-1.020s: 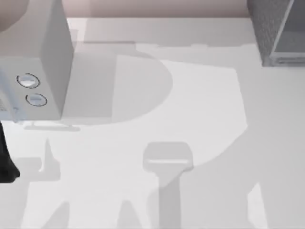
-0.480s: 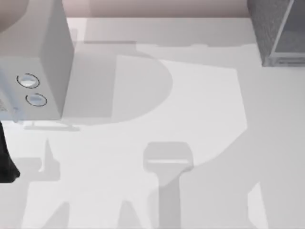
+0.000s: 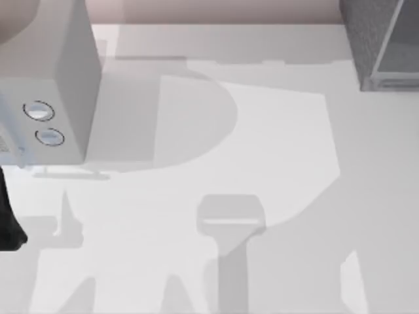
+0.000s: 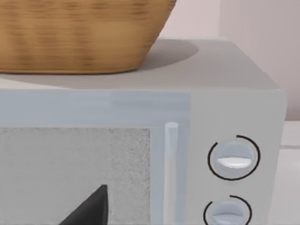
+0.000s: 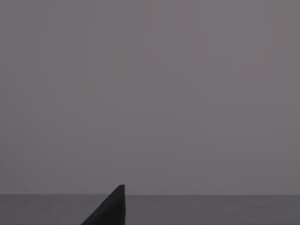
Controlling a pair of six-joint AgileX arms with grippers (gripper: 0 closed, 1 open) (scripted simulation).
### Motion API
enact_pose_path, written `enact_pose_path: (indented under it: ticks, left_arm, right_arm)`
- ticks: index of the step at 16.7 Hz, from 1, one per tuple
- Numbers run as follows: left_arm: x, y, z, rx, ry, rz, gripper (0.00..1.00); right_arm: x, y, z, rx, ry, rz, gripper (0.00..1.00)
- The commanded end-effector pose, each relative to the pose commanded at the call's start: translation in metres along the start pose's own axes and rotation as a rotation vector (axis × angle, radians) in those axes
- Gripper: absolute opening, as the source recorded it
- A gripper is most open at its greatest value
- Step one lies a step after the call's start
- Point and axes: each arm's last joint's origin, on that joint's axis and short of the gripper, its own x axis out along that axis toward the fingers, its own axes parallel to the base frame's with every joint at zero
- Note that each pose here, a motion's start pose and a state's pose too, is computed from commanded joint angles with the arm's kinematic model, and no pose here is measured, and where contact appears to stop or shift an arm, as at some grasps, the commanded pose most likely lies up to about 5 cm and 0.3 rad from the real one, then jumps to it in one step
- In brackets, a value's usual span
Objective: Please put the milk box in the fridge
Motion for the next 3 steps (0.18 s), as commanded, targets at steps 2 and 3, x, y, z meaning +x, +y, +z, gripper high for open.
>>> enact_pose_path:
  ticks: [2,3]
  left_arm:
    - [0.0000,0.0000,0.0000,0.000,0.000,0.000,1.00]
    - [0.0000,0.0000,0.0000,0.000,0.000,0.000,1.00]
  right_arm:
    - [0.0000,0.0000,0.0000,0.000,0.000,0.000,1.00]
    - [0.0000,0.0000,0.0000,0.000,0.000,0.000,1.00]
